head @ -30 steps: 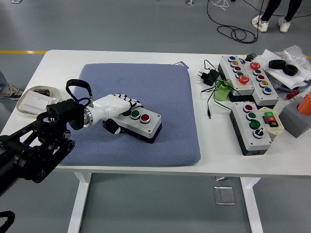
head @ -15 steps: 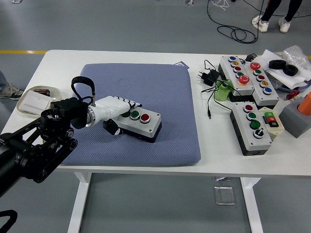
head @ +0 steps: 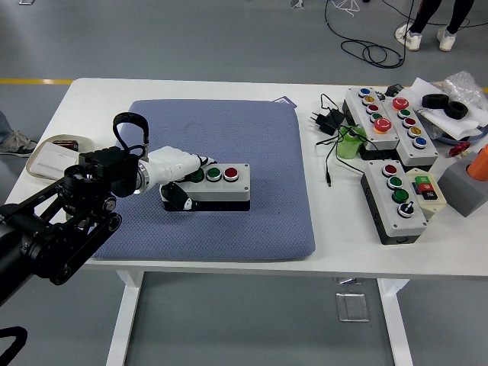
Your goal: Pick up the button,place it on the desk,press the button,press the button
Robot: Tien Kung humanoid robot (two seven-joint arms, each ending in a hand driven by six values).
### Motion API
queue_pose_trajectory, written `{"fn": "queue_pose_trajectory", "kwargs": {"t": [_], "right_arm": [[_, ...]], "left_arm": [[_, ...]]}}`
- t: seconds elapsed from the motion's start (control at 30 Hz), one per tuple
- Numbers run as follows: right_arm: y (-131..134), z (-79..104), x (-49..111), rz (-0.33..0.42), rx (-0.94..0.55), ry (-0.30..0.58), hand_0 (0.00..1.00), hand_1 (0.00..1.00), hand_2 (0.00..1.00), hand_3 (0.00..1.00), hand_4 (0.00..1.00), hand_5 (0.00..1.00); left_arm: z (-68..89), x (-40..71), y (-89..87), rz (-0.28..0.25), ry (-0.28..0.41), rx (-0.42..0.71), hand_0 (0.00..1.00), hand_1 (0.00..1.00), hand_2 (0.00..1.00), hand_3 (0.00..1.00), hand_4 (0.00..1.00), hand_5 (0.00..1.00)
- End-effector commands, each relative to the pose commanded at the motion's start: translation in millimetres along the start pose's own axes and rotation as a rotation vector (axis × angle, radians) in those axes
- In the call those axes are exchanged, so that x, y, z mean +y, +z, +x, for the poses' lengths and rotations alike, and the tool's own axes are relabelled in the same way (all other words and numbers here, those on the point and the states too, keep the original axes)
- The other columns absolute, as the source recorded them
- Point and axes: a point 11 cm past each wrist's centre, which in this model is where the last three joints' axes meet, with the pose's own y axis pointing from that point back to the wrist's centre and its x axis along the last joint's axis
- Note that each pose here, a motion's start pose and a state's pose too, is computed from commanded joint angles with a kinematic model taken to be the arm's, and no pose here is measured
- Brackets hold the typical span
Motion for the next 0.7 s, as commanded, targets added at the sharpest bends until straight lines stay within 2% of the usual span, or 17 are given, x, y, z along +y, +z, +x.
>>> {"fn": "queue_pose_trajectory", "kwargs": {"t": [0.13,0.17,0.33,0.37,0.53,0.57,0.7], "right_arm": [[-0.4,0.0,0.1,0.001,-0.001,0.0,0.641,0.449,0.615,0.561,0.314,0.216],[-0.5,0.0,0.1,0.001,-0.002,0.0,0.641,0.448,0.616,0.56,0.314,0.216],[-0.9,0.3,0.1,0.002,-0.003,0.0,0.641,0.448,0.616,0.56,0.314,0.216],[-0.9,0.3,0.1,0.002,-0.003,0.0,0.64,0.448,0.616,0.561,0.316,0.215],[-0.8,0.5,0.1,0.002,-0.002,0.0,0.64,0.448,0.616,0.561,0.316,0.215],[-0.8,0.5,0.1,0.002,-0.002,0.0,0.641,0.448,0.616,0.561,0.316,0.216],[-0.8,0.6,0.1,0.002,-0.001,0.001,0.641,0.448,0.616,0.561,0.316,0.216]], "left_arm": [[-0.7,0.3,-0.5,-0.003,-0.002,0.0,0.568,0.641,0.738,0.998,0.616,0.239],[-0.7,0.4,-0.8,-0.003,-0.003,0.0,0.609,0.738,0.839,0.998,0.585,0.221],[2.2,1.4,-1.2,-0.005,0.012,0.0,0.609,0.738,0.839,0.998,0.585,0.221],[2.4,1.4,-1.3,-0.005,0.013,0.0,0.753,0.856,0.945,0.998,0.933,0.659],[5.2,2.4,-0.1,-0.012,0.021,-0.003,0.753,0.856,0.945,0.998,0.933,0.659],[6.3,2.7,0.1,-0.012,0.027,-0.003,0.779,0.879,0.976,0.998,0.998,0.824],[9.6,4.2,1.0,-0.01,0.037,-0.005,0.779,0.879,0.976,0.998,0.998,0.824]]}}
